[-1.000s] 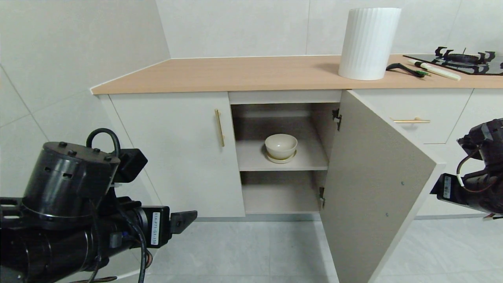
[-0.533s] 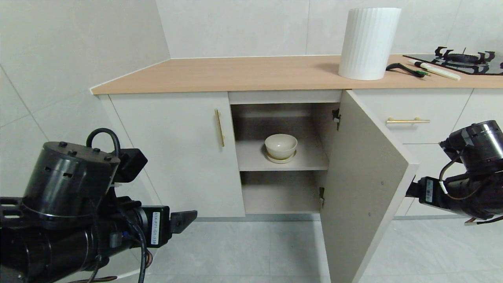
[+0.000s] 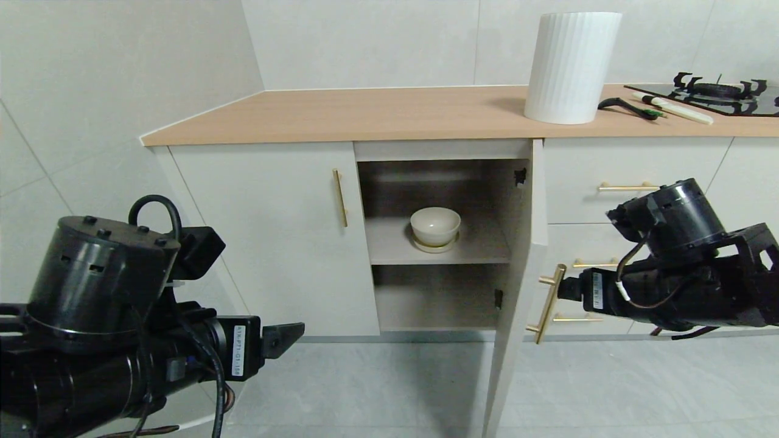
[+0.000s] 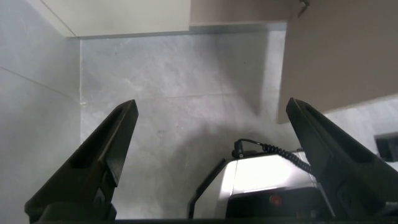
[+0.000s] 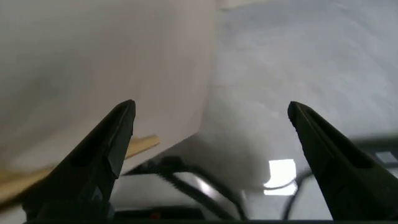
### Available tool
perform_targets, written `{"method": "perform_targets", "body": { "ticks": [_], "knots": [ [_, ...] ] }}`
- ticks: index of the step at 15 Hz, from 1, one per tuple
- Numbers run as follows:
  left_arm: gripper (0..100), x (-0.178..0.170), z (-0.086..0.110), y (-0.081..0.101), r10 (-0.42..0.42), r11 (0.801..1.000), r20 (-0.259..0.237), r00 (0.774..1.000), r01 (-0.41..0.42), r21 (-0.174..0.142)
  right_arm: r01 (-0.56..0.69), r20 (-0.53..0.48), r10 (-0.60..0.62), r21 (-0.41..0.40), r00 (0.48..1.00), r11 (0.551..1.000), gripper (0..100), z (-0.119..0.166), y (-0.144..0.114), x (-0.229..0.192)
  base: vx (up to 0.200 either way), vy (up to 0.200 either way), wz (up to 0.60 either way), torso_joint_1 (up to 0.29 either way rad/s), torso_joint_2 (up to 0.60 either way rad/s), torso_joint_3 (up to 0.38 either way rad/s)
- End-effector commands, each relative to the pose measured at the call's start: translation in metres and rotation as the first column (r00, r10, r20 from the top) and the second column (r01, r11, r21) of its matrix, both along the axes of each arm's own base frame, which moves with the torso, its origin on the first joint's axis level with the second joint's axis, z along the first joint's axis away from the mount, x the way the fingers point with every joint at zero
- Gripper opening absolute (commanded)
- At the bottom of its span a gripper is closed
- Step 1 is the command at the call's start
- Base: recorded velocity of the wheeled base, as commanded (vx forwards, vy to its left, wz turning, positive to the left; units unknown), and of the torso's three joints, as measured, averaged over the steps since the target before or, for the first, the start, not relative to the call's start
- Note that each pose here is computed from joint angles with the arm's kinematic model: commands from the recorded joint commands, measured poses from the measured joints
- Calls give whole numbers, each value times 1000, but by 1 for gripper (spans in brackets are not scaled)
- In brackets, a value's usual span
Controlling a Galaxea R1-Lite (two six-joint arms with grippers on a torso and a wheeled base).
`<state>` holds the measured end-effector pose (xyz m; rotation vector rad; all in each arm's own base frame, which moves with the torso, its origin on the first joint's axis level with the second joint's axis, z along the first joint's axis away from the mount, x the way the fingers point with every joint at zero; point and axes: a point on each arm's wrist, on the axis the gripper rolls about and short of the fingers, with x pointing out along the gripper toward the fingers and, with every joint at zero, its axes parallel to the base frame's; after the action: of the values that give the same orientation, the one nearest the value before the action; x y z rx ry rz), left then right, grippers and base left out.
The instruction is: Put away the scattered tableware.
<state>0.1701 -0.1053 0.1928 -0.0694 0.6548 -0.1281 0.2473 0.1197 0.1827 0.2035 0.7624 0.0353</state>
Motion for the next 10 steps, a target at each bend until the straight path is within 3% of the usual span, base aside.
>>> {"method": "perform_targets", "body": {
  "ticks": [1, 3, 10],
  "knots": [
    [100, -1, 0, 0, 0, 1000, 2, 1000, 0, -1, -74, -21, 75, 7, 997, 997, 100, -6, 22, 6, 0, 0, 0, 0, 0, 0],
    [100, -1, 0, 1, -8, 1000, 4, 1000, 8, 14, -141, -33, 142, 33, 989, 989, 100, -8, 40, 16, 0, 0, 0, 0, 0, 0],
    [100, -4, 2, 0, -20, 1000, 11, 1000, 20, 13, -173, -29, 174, 30, 984, 984, 100, -24, 73, 69, 0, 0, 0, 0, 0, 0]
  ]
}}
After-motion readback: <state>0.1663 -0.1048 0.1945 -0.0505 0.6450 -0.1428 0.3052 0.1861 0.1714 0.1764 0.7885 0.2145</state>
